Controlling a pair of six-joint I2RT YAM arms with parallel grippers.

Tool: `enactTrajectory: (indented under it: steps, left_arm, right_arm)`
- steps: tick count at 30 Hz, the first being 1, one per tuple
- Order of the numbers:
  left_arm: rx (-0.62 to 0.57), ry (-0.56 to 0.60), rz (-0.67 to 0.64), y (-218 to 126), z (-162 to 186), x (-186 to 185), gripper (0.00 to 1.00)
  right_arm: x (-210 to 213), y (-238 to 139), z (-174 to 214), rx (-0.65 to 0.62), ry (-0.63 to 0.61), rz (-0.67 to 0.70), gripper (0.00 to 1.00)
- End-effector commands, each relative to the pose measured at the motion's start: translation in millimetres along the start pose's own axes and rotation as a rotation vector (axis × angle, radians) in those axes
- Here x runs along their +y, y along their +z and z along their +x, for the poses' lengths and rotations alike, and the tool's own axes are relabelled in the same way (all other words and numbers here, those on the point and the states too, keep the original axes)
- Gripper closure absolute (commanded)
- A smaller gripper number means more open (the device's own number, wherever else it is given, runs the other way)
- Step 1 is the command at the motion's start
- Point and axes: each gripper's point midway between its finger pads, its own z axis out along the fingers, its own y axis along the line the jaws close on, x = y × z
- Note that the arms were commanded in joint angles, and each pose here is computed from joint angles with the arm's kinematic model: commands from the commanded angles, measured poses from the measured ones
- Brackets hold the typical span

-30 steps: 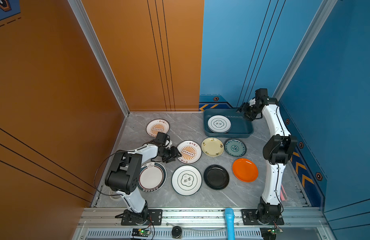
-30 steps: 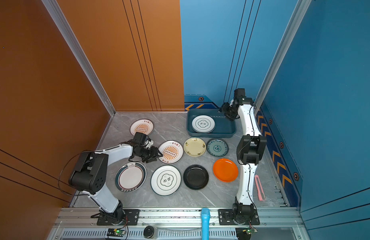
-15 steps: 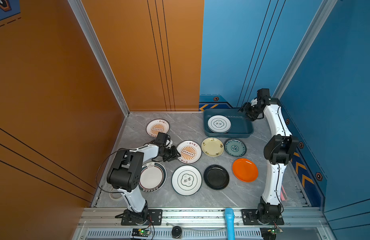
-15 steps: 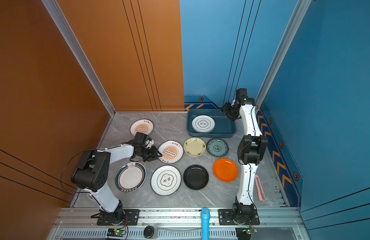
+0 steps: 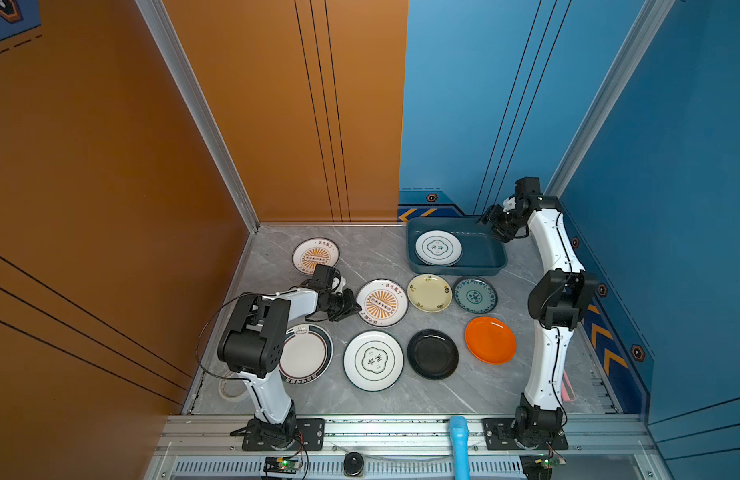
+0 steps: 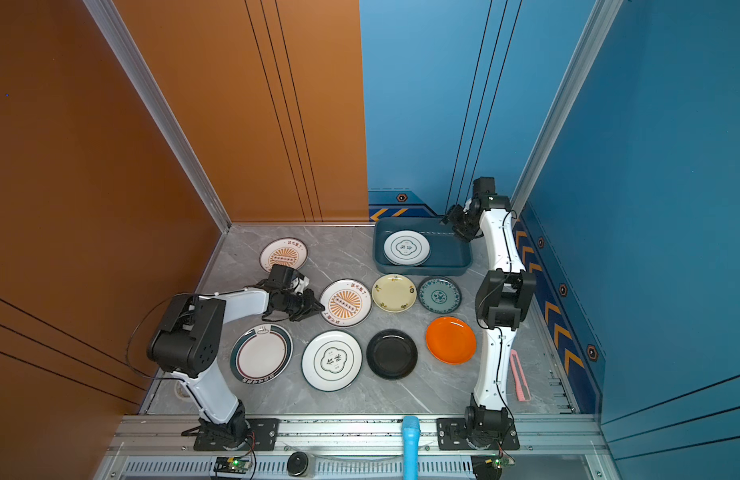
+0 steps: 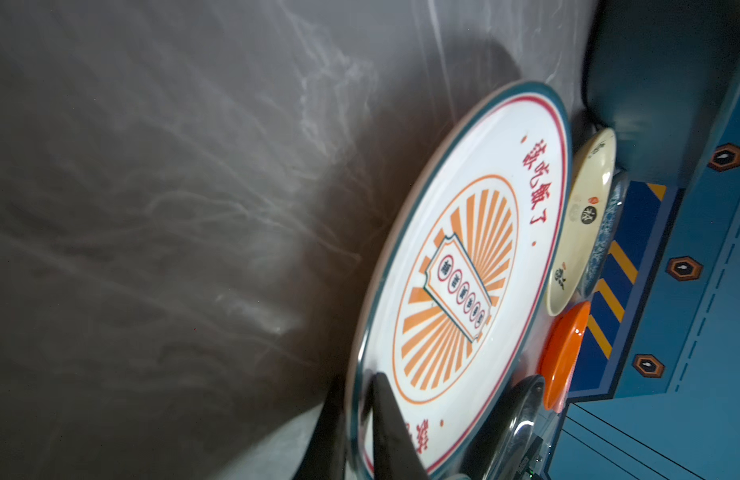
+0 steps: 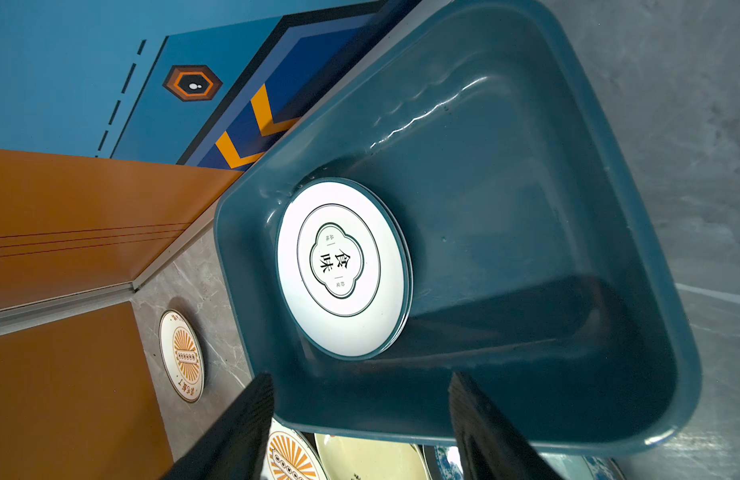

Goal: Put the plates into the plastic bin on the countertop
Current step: 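Open and raise right gripper while left gripper grasps near sunburst plate, then lift the sunburst plate upright with left gripper toward the right gripper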

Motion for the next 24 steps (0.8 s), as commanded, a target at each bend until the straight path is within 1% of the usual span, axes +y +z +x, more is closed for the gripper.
enactTrajectory:
  steps: [1,9,10,11,13,14,17,24]
  left_arm:
    - [0.048,-0.041,-0.072,6.4,17.2,29.6,0.89]
    - [0.035,-0.05,-0.081,-9.5,19.3,40.3,0.94]
    - [0.03,-0.054,-0.08,-13.2,19.1,42.1,0.99]
    - [0.022,-0.054,-0.077,-16.4,17.8,42.9,1.0]
    - [0.002,-0.06,-0.066,-24.8,14.8,44.5,1.0]
    - [0.014,-0.08,-0.076,-29.5,19.4,48.0,1.0]
    - [-0.017,-0.085,-0.064,-44.7,13.5,46.5,1.0]
    - [-0.11,-0.076,-0.017,-85.6,-12.1,27.1,1.0]
  right_arm:
    - [3.9,-16.9,3.0,-0.001,-0.013,-0.012,0.31]
    - [6.6,-17.3,5.9,0.003,-0.018,-0.014,0.3]
    - [6.8,-16.8,6.9,0.005,-0.019,-0.013,0.31]
    - [7.3,-16.9,7.6,0.005,-0.02,-0.014,0.3]
    - [7.4,-16.6,8.7,0.005,-0.021,-0.014,0.31]
    - [7.1,-16.4,9.2,0.006,-0.021,-0.013,0.3]
    - [8.4,-16.0,9.9,0.006,-0.024,-0.015,0.3]
    - [21.5,-15.3,9.2,-0.006,-0.039,-0.051,0.31]
